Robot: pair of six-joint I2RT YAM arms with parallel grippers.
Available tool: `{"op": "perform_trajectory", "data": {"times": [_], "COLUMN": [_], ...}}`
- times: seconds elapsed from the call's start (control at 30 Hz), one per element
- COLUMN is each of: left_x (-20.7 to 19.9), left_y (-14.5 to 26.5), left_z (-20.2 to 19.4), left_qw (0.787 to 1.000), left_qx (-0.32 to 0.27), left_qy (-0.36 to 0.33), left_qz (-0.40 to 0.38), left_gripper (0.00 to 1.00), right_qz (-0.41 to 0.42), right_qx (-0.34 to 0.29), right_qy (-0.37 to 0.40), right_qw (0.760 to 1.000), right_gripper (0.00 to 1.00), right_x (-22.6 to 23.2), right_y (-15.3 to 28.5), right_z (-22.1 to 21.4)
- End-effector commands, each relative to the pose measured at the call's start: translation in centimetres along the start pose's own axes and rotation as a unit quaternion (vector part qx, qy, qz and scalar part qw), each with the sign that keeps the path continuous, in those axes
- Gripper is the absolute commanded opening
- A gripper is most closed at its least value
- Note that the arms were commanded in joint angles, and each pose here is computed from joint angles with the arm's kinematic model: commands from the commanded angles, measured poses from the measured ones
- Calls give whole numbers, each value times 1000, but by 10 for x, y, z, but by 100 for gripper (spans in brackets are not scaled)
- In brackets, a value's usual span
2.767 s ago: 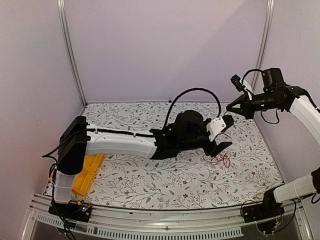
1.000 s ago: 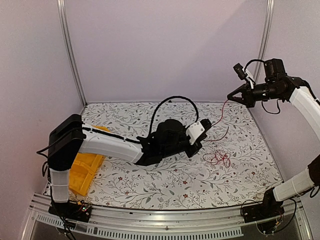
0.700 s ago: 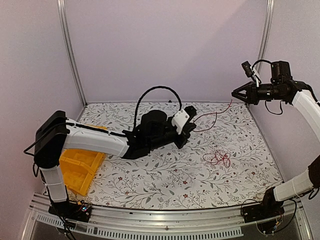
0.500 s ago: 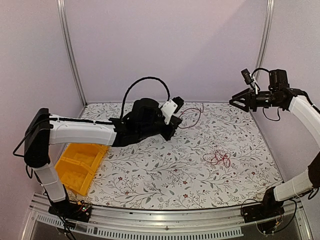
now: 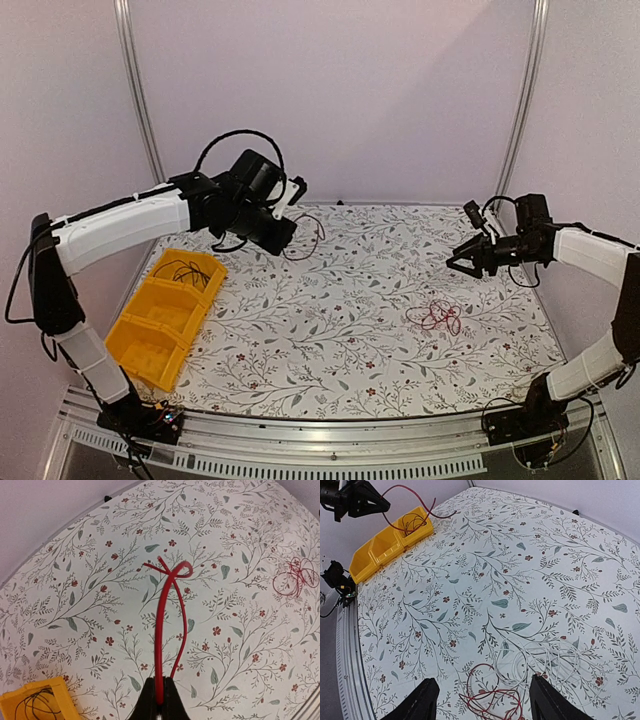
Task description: Untangle the cables
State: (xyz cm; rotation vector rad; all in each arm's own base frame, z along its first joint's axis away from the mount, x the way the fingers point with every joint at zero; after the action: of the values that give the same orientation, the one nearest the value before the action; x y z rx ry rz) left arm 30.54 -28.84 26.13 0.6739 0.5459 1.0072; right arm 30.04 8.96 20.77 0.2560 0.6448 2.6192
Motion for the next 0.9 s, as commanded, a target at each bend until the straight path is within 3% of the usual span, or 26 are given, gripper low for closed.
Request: {"op": "perform_trajectory", "data": {"times": [0.0, 0.13, 0.23, 0.33, 0.57, 0.77, 0.87], "left_x": [35, 57, 85, 101, 121, 147, 168], "left_y": [40, 71, 90, 102, 124, 132, 134], "left_z": [-14, -29, -45, -63, -106, -146, -156], "left_qw": [993, 979, 950, 924, 881, 827, 809], "left_qx": [60, 83, 129, 175, 219, 238, 222], "left_qy": [75, 140, 236, 299, 393, 485, 504], "left_qz": [65, 123, 159, 160, 147, 156, 203], "left_gripper": [0, 0, 0, 0, 0, 0, 0], "right_qz": [2, 11, 25, 34, 28, 39, 44], "right_qx": [-2, 8, 7, 16, 25, 21, 19], "right_qy": [29, 20, 14, 21, 41, 45, 44], "right_qw": [1000, 1000, 1000, 999, 998, 998, 998], "right_gripper": [66, 66, 67, 67, 67, 67, 67], "right_x": [-8, -10, -10, -6, -2, 3, 5], "right_y": [-5, -10, -14, -19, -24, -26, -26], "right_z": [1, -7, -7, -7, -4, -1, -2]}}
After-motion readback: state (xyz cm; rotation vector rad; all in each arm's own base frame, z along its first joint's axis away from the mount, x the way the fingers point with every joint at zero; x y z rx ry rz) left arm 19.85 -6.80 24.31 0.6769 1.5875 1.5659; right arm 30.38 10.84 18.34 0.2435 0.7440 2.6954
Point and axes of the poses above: each gripper's point midway between its finger pads, its own y axis back along the fingers, its own x axis along the line the jaws close on, z = x × y, the point moved 7 cm from there along y, back along the fingers, and after that the axes turned 14 degrees about y, right-handed, at the moved point
